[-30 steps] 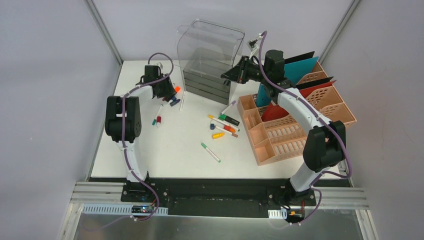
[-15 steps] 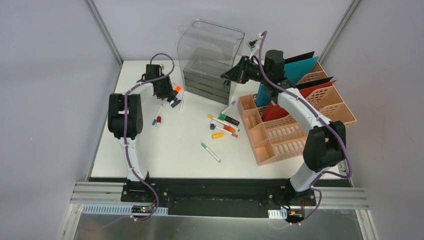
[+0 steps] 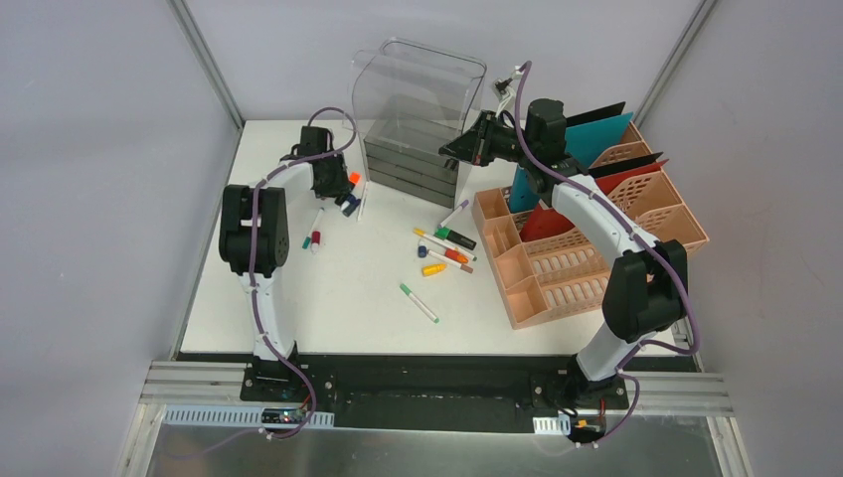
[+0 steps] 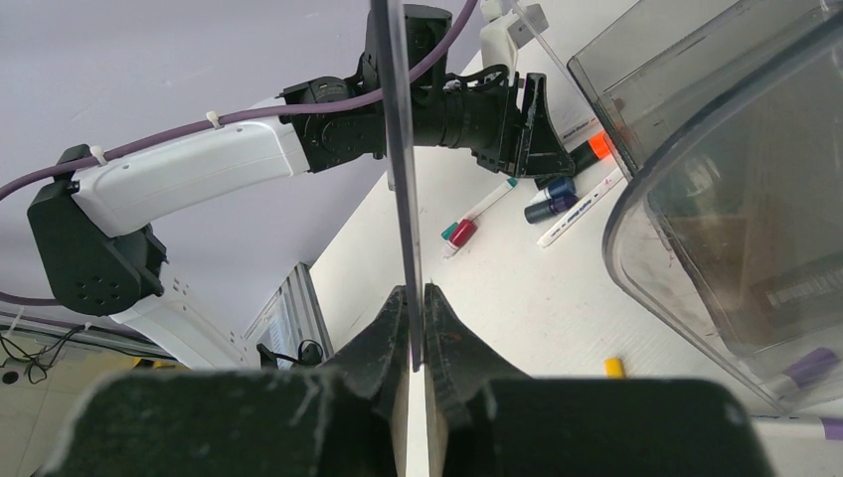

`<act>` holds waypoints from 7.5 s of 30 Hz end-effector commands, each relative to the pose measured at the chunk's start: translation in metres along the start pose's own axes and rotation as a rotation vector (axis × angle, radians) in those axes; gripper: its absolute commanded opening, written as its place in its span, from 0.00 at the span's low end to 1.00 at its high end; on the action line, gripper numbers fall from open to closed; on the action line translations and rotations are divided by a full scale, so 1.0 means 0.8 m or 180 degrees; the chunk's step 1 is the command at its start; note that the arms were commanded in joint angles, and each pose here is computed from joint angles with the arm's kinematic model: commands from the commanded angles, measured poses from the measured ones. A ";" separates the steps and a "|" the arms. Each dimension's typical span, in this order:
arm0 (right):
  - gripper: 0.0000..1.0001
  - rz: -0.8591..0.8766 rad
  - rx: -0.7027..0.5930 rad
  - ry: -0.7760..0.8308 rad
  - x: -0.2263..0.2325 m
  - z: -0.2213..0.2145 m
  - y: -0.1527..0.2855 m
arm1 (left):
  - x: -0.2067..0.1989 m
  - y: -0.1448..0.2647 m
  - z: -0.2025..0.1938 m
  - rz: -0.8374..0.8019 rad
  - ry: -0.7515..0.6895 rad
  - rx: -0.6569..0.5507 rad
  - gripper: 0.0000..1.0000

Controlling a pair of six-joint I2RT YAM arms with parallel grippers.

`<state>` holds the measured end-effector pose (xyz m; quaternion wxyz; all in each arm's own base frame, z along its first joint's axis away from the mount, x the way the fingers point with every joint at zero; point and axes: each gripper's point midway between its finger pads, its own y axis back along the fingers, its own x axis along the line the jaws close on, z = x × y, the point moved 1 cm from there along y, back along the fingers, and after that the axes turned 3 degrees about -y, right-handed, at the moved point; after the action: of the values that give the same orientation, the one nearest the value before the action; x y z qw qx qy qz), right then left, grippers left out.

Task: Organize the desk
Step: Move the stationery to the center of the board, then pick up the stationery from the center of the board, then place the stationery in the storage box, then move the stationery to the center of the board.

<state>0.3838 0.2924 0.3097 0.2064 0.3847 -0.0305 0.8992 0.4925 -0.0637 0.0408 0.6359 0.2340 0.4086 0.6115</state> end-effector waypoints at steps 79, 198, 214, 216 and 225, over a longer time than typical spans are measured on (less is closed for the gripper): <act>0.03 0.0199 -0.0149 0.0106 0.038 0.021 0.016 | 0.030 0.043 -0.067 0.0756 -0.0520 0.0414 0.36; 0.03 0.0228 -0.0199 0.0188 0.049 0.018 0.027 | -0.258 0.190 0.024 -0.3072 0.2581 -0.0895 0.42; 0.04 0.0165 -0.0177 0.0303 0.042 0.012 0.029 | -0.149 0.221 -0.068 -0.1659 0.0964 -0.1378 0.48; 0.04 0.0154 -0.0170 0.0294 0.039 0.011 0.029 | -0.136 0.233 -0.072 -0.1576 0.0886 -0.1482 0.57; 0.04 0.0136 -0.0152 0.0287 0.034 0.009 0.026 | -0.140 0.270 -0.102 -0.2172 0.0347 -0.1699 0.99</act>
<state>0.3734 0.2861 0.3105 0.2067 0.3683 -0.0346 0.9058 0.3252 -0.1425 0.1892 0.7546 -0.1339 0.3687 0.5260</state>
